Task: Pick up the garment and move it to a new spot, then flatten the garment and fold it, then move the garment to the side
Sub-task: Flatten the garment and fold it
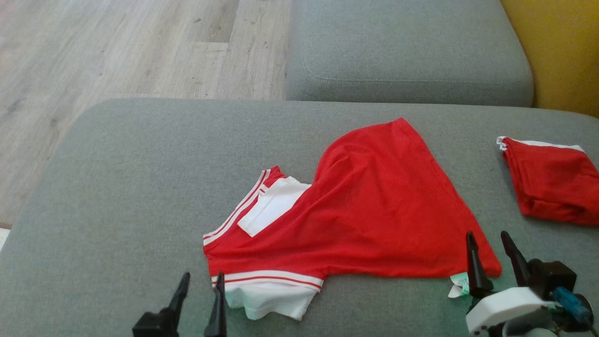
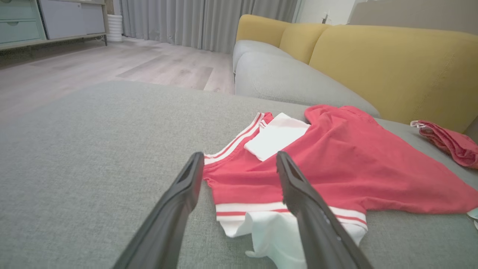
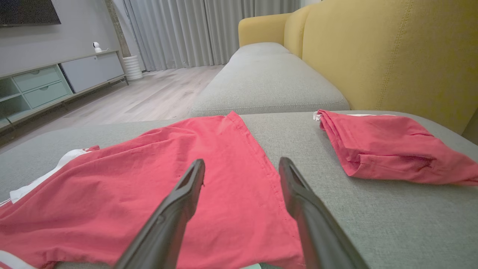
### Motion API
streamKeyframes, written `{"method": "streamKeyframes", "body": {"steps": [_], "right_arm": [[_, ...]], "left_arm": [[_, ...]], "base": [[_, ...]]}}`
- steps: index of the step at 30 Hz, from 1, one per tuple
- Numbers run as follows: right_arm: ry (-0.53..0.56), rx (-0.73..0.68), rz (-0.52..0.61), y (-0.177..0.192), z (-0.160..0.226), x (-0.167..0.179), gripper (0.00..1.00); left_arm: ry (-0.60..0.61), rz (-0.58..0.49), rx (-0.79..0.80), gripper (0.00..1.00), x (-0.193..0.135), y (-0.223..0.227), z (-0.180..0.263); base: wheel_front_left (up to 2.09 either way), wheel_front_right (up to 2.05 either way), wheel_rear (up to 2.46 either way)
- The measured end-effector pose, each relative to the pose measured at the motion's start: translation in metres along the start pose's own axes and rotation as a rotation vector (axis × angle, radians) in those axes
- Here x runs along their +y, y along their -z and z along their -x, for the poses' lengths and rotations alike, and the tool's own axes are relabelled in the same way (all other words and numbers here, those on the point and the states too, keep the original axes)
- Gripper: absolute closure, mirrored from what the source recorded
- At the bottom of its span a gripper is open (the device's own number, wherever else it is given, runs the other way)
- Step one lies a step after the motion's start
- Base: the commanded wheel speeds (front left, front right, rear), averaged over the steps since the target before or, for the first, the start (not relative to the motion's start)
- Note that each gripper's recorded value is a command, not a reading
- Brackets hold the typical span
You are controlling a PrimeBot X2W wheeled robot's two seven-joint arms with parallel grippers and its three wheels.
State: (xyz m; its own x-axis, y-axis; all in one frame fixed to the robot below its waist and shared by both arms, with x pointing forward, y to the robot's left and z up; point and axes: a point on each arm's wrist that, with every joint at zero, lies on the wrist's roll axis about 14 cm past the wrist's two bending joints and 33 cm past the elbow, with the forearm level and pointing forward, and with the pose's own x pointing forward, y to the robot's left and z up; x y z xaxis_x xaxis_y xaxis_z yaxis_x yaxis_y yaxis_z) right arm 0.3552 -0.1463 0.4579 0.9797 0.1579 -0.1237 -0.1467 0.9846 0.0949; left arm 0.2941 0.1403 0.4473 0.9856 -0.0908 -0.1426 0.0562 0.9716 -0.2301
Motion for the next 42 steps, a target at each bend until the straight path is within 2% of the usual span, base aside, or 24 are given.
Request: {"method": "streamKeyframes", "body": {"steps": [4,13,25,27,28,31,42], "right_arm": [[0.003,0.01,-0.002,0.003,0.0,-0.001,0.0],[0.03,0.027,-0.002,0.009,0.004,-0.01,0.0],[0.093,0.046,-0.001,0.013,0.013,-0.029,0.0],[0.101,0.05,0.002,0.013,0.014,-0.032,0.0],[0.107,0.05,0.002,0.013,0.015,-0.034,0.0],[0.132,0.061,0.003,0.015,0.018,-0.042,0.0],[0.189,0.26,-0.007,0.069,0.029,-0.06,0.0]], "left_arm": [[0.039,0.016,0.131,0.0,-0.007,0.028,0.003],[0.055,0.001,0.31,0.0,-0.007,0.073,0.009],[0.114,-0.006,0.325,0.0,-0.02,0.083,-0.011],[0.127,-0.008,0.33,0.51,-0.023,0.085,-0.014],[0.136,-0.005,0.329,0.67,-0.026,0.085,-0.014],[0.152,0.005,0.324,1.0,-0.033,0.086,-0.015],[0.134,0.013,0.232,1.0,-0.028,0.063,-0.016]], "base": [[0.0,0.0,0.0],[0.0,0.0,0.0],[0.0,0.0,0.0],[0.0,0.0,0.0],[0.0,0.0,0.0],[0.0,0.0,0.0],[0.0,0.0,0.0]]}}
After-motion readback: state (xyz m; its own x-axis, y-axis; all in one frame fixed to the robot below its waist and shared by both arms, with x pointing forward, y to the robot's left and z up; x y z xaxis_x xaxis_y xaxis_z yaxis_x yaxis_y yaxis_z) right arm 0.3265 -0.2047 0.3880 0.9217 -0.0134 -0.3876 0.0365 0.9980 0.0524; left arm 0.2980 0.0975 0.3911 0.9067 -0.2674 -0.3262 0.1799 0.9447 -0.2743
